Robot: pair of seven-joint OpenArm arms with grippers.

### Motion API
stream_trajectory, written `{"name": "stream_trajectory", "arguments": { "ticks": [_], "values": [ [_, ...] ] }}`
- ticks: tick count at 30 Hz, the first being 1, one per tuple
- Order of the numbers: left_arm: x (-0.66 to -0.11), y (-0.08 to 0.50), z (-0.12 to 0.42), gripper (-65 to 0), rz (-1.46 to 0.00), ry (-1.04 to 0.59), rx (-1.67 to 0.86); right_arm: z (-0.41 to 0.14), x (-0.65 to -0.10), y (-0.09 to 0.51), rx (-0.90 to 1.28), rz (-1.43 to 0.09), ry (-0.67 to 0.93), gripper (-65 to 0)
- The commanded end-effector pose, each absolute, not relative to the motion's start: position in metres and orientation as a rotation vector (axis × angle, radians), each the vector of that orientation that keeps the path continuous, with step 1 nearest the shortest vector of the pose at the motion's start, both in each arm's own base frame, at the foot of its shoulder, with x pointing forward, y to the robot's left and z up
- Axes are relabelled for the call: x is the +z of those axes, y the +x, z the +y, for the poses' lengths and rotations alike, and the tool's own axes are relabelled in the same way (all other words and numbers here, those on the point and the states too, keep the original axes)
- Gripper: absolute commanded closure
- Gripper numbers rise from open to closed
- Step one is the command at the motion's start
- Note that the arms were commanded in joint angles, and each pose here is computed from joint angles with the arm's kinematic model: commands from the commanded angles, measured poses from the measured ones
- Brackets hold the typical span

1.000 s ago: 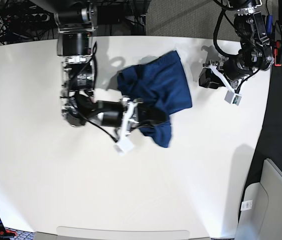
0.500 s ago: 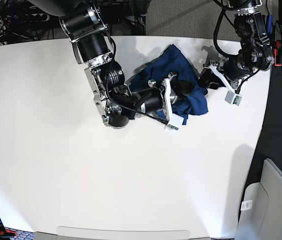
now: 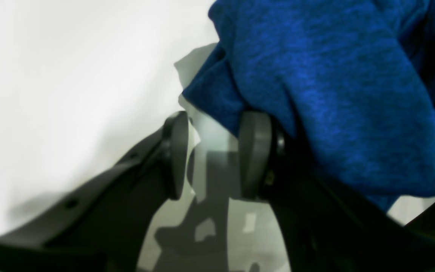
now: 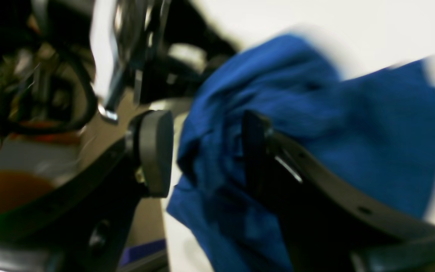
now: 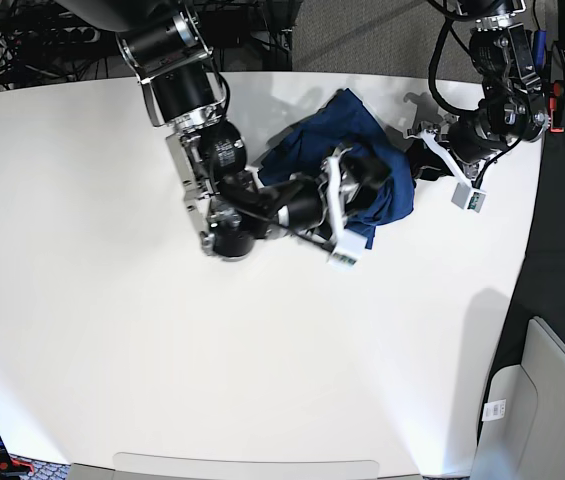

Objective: Fold the T-shirt properly
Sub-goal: 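Fold the held end with the right gripper over toward the left gripper, then press the folded bundle down with the right gripper and release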

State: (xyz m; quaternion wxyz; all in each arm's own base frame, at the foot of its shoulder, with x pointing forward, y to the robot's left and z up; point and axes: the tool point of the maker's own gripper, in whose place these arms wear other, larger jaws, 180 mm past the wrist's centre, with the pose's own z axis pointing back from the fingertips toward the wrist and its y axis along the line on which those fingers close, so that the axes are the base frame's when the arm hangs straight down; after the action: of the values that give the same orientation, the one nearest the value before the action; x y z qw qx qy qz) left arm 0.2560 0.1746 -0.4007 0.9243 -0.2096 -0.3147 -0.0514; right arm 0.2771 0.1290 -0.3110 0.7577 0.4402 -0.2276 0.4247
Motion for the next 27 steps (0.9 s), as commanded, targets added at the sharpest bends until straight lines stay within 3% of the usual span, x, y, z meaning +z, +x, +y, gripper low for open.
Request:
{"name": "stream_trajectory", "arguments": {
  "ticks": [1,6,10,17,21,27],
  "values": [
    [-0.389,0.265,0.178,-22.4,-0.694,-0.429,-0.116,0.126,-0.29,0.291,0.919,-0.577,0.977,-27.5],
    [-0.389,0.265,0.179,-22.4,-0.694,-0.427,-0.116,0.069,-0.288,0.321,0.832,-0.657,0.871,-26.1],
    [-0.389,0.265,0.179,-22.4,-0.695,-0.426,-0.115,0.029,-0.306,0.326,0.81,-0.627,0.775,-26.1],
    [-0.389,0.265,0.178,-22.4,-0.695,-0.43,-0.114,-0.012,-0.316,0.342,0.746,-0.664,0.671,-26.1],
    [-0.39,0.265,0.174,-22.4,-0.692,-0.437,-0.119,-0.002,-0.314,0.352,0.733,-0.719,0.642,-26.1],
    [-0.39,0.265,0.171,-22.4,-0.694,-0.447,-0.112,0.03,-0.327,0.347,0.771,-0.683,0.618,-26.0]
  ]
}}
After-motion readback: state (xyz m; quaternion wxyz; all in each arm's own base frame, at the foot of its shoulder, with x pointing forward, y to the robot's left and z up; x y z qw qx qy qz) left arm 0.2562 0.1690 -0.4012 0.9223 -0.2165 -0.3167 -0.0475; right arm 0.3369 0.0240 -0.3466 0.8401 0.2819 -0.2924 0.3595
